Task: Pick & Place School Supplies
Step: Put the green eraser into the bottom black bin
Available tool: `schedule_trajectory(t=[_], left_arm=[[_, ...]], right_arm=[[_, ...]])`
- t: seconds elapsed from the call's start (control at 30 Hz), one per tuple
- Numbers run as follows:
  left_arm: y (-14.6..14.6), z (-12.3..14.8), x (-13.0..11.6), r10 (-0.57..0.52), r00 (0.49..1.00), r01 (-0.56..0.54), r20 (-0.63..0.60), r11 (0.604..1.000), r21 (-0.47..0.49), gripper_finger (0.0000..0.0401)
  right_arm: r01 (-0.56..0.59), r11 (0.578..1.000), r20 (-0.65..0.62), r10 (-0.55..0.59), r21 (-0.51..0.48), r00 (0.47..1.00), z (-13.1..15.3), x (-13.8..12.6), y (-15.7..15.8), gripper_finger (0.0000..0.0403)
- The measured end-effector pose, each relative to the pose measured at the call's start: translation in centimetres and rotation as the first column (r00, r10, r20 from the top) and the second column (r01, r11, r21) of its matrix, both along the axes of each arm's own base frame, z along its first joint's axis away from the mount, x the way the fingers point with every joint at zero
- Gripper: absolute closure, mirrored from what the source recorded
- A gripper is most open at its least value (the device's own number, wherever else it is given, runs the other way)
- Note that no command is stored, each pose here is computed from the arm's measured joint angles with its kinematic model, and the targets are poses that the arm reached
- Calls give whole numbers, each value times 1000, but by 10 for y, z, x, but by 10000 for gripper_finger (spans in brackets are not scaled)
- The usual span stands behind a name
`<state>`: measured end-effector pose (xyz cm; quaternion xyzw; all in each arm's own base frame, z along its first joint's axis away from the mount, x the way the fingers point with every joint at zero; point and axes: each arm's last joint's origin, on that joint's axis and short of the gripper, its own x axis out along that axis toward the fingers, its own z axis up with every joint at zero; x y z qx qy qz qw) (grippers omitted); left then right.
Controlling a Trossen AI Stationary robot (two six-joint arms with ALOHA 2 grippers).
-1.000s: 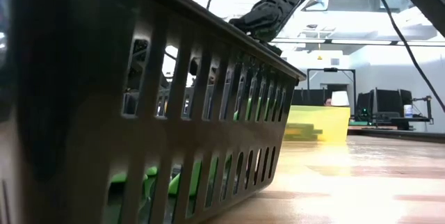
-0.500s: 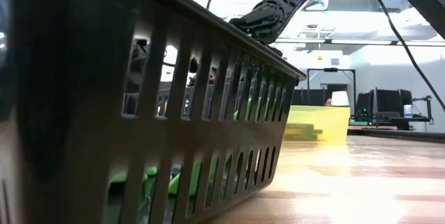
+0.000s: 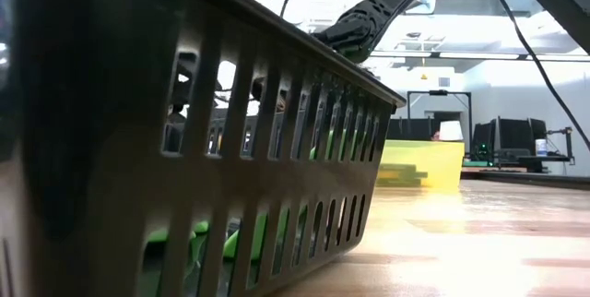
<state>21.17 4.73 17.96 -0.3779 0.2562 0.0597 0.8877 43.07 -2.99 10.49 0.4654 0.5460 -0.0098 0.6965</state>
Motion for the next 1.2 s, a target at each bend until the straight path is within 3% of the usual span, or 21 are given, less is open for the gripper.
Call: schedule_trajectory(t=[0.13,0.4,0.7,0.9,1.2], left_arm=[[0,2,-1,11,1000,-11,4,1000,-14,270],[-1,3,-1,-7,1000,7,13,1000,-22,270],[-2,3,-1,-40,999,40,20,999,-6,270],[-9,1,1,-76,997,77,11,997,-8,270],[-27,-26,12,-180,977,179,-114,984,-20,284]], right_arm=[[-31,999,17,31,-32,999,6,0,13,403],[-142,989,74,138,40,988,10,4,45,403],[-93,994,146,85,48,986,17,9,18,403],[-19,1000,304,24,-19,952,70,3,-18,403],[184,963,473,-71,-195,878,165,-36,-57,403]])
